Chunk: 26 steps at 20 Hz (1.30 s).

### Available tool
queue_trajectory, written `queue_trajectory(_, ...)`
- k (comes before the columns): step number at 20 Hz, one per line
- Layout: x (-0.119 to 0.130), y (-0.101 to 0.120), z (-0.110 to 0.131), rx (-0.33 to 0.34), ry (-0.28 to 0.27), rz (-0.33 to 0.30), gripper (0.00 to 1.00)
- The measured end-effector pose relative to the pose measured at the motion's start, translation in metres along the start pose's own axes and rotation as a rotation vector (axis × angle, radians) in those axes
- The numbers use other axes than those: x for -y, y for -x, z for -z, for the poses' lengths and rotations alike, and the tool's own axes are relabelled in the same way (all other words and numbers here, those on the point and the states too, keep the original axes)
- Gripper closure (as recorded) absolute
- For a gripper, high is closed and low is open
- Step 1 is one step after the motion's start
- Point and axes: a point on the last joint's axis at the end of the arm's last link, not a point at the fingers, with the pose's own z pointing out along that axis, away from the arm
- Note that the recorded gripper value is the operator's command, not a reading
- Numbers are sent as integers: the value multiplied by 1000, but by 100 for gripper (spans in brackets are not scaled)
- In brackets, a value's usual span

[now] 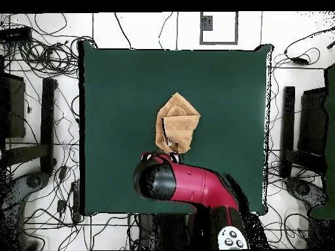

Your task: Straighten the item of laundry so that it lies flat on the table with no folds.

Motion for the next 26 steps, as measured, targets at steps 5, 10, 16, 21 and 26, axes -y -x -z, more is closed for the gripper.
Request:
queue_trajectory(5, 3, 16, 0, 2, -1, 0, 0)
queue_trajectory(10, 6, 27, -4, 8, -3, 0, 0)
queue_trajectory(16, 9, 34, -13, 5, -3, -3, 0)
queue_trajectory(21, 10, 39, -21, 0, -2, -3, 0)
queue_trajectory(26, 11, 46, -29, -1, -1, -3, 0)
